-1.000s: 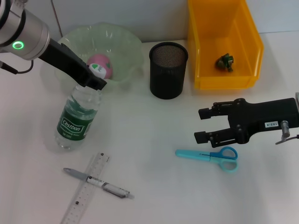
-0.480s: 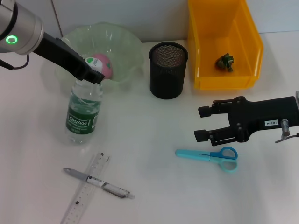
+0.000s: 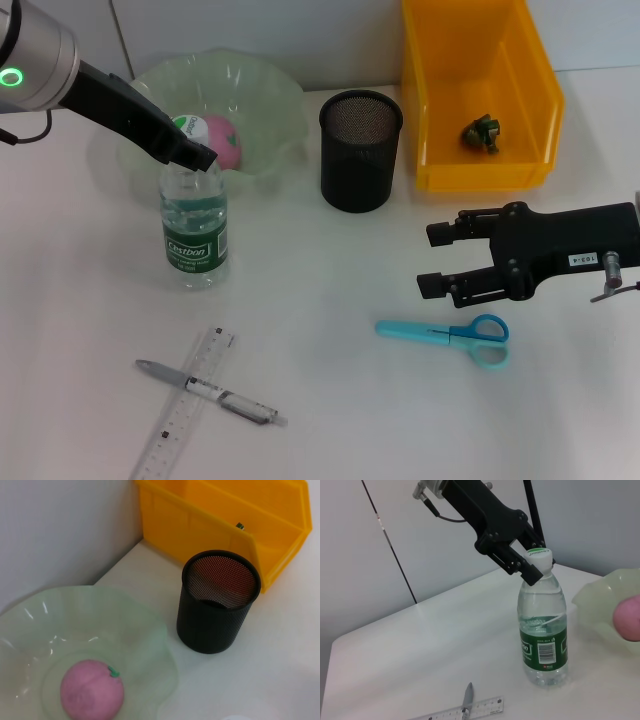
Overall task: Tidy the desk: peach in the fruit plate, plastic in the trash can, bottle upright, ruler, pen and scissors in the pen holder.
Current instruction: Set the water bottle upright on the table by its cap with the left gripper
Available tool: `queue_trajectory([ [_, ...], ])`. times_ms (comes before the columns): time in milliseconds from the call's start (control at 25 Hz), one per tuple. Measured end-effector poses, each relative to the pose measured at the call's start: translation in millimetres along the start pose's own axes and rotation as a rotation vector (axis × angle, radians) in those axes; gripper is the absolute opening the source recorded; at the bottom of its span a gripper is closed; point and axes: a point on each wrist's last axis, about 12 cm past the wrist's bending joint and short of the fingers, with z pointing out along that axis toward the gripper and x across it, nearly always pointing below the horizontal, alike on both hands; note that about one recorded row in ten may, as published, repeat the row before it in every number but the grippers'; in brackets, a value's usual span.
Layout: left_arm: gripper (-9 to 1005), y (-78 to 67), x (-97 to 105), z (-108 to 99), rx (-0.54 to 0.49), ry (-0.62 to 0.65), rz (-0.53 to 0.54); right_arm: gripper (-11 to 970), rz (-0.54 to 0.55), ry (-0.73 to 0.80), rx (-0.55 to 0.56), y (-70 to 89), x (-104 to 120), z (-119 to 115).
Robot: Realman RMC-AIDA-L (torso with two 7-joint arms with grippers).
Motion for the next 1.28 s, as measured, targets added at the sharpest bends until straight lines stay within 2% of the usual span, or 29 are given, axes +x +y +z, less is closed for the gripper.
queue_trajectory([
  [760, 512, 3.6, 4.9, -5.1, -0.02, -0.019, -0.016, 727, 0.003, -0.003, -0.001, 0.7, 0.8, 1.0],
  [1280, 535, 15.8, 23.5, -11.0, -0.067, -0.061, -0.076, 723, 0.003, -0.004, -0.003, 0.9, 0.4, 1.9],
])
